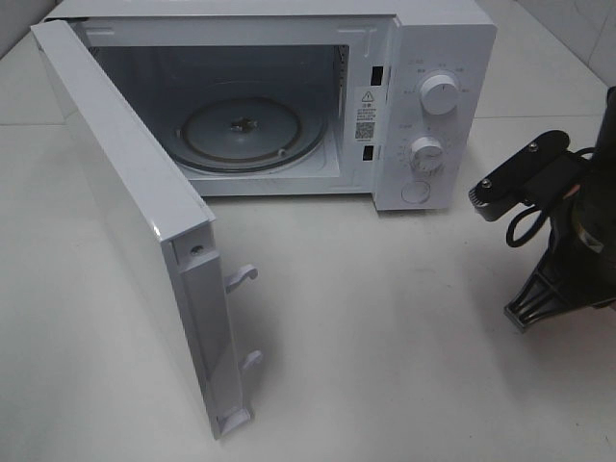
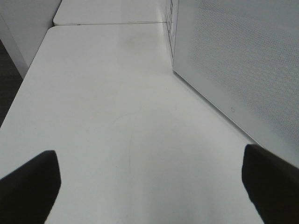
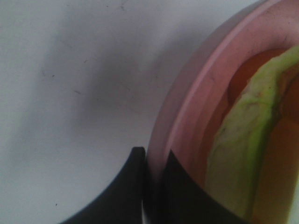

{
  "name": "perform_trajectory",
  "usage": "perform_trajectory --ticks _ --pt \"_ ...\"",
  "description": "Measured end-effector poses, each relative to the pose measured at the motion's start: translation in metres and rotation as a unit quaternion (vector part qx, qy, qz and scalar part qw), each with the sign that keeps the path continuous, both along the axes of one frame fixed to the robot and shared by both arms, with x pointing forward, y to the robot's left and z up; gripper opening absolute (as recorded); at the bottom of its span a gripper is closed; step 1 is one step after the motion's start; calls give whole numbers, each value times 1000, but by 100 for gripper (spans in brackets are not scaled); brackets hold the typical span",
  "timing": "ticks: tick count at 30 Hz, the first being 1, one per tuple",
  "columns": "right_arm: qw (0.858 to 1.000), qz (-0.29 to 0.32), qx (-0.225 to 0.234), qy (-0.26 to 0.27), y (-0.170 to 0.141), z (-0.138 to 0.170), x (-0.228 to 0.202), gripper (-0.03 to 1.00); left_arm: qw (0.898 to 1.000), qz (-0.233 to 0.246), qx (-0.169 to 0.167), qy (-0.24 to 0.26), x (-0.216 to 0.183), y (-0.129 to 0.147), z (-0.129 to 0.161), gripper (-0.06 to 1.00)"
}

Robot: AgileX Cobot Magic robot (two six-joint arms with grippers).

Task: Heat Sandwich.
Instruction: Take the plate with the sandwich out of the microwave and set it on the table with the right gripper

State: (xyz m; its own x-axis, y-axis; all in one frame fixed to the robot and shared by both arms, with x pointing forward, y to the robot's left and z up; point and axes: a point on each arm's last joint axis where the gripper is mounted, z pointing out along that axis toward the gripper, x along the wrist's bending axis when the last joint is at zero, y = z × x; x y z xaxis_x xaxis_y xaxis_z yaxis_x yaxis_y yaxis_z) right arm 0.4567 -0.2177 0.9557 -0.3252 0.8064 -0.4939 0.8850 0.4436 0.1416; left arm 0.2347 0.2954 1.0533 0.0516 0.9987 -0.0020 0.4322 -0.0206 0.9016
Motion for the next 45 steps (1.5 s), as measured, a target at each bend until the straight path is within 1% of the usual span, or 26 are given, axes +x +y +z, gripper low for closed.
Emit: perform_trajectory --ticks 3,5,12,13,18,22,27,35,41,45 --pt "1000 -24 -2 2 -3 -3 6 6 1000 0 0 0 0 0 0 99" --pt "999 -53 -2 5 -8 -9 12 6 1000 0 0 0 0 0 0 99" --pt "996 -86 -5 1 -16 -19 21 6 1000 0 0 0 0 0 0 99" --pt "995 -99 -4 2 -19 -23 24 6 1000 0 0 0 0 0 0 99" --pt "993 -117 -4 -7 -24 -31 30 6 1000 0 0 0 0 0 0 99" --pt "993 -117 -4 -12 -24 -36 33 6 1000 0 0 0 0 0 0 99" --pt "993 -118 -15 -13 -23 -50 37 6 1000 0 0 0 0 0 0 99" --pt "992 -122 -8 -8 -20 -68 41 6 1000 0 0 0 0 0 0 99" --pt "993 -114 -5 -4 -18 -82 44 6 1000 0 0 0 0 0 0 99" --pt "994 -110 -11 1 -18 -87 45 6 1000 0 0 0 0 0 0 99"
